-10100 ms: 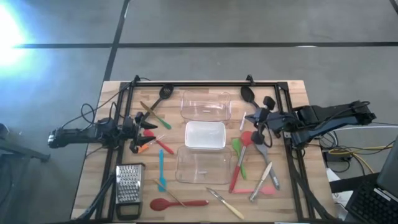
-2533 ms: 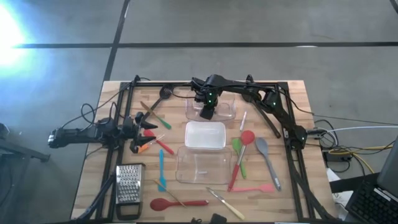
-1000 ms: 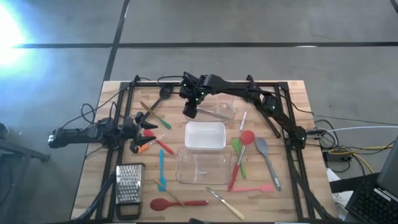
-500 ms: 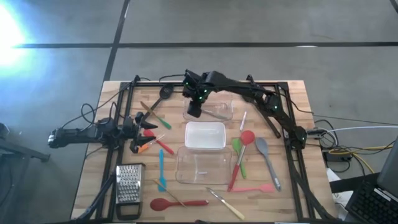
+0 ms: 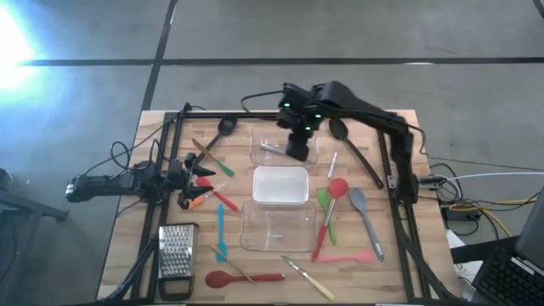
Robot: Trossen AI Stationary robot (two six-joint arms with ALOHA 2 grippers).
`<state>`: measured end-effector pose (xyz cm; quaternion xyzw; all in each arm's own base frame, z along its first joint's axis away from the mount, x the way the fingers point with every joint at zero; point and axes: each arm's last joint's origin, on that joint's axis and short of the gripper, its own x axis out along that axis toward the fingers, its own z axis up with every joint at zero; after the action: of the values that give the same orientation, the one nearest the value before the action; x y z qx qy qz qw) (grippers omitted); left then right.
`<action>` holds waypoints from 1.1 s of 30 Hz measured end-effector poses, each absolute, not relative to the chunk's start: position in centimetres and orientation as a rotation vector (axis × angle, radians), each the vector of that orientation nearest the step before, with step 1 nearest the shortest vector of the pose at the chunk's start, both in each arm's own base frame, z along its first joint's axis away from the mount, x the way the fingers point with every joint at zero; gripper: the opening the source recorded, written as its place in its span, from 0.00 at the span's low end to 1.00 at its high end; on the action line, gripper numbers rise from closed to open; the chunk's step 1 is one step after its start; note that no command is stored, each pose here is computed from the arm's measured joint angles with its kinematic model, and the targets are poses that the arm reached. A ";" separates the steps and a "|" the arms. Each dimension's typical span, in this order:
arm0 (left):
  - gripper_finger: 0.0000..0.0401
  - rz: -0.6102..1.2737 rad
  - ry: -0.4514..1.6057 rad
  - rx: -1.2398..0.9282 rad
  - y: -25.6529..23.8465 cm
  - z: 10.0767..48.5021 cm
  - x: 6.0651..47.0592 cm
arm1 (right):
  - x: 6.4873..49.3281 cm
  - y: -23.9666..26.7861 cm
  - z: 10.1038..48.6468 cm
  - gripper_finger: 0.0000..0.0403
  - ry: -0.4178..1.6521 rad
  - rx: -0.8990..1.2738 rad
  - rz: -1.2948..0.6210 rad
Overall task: Pick & Place Kitchen Items
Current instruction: Put the blue serving spoon into the bottom transparent bin
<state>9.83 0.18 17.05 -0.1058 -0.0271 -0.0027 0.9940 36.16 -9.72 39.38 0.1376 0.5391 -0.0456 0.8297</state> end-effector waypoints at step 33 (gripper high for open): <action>0.65 -0.005 -0.055 -0.212 0.2 17.1 9.8 | 17.9 6.8 34.4 0.12 1.310 0.639 -0.556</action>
<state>9.82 0.18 17.06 -0.1058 -0.0274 -0.0027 0.9940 17.94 6.81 34.36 0.2879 0.5905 -0.2507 0.7110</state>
